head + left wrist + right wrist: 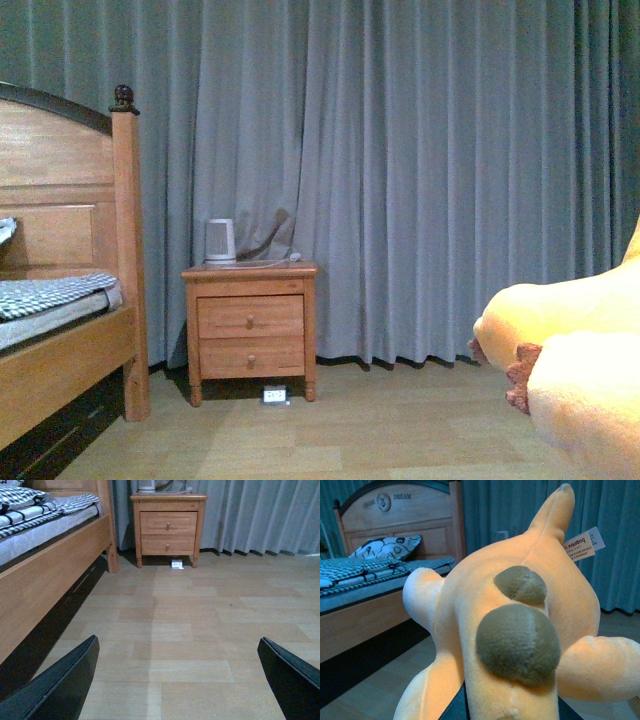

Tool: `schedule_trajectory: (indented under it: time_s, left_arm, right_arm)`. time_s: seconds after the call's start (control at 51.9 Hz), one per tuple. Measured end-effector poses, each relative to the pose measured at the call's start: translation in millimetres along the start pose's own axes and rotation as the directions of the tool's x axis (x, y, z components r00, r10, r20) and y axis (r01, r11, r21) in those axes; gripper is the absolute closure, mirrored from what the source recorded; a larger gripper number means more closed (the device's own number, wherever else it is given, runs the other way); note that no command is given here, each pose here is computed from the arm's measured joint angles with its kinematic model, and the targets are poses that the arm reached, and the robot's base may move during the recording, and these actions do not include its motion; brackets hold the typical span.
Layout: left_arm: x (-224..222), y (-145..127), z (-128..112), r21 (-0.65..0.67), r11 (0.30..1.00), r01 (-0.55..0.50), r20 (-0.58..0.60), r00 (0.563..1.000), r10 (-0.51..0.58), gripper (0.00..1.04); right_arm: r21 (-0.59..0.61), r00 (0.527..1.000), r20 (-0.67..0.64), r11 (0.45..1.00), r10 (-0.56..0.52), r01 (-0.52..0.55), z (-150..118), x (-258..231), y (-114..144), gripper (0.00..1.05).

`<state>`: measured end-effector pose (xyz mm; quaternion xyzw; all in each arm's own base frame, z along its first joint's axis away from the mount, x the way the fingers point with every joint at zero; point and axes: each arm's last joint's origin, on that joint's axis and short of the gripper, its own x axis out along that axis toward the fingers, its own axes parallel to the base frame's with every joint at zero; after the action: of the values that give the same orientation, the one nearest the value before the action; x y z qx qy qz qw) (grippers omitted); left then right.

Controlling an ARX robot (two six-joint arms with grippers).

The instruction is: Put away toys

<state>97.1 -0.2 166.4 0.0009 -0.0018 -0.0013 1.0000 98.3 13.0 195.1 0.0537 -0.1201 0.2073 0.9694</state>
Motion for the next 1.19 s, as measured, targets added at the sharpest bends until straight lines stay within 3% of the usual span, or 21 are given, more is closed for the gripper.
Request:
schedule_trajectory:
  time_s: [1.194]
  left_arm:
    - [0.0,0.0,0.0,0.0,1.0,-0.001,0.0,1.0,0.001,0.06]
  right_arm:
    - [0.0,1.0,0.0,1.0,0.0,0.0,0.0,0.0,0.0,0.98]
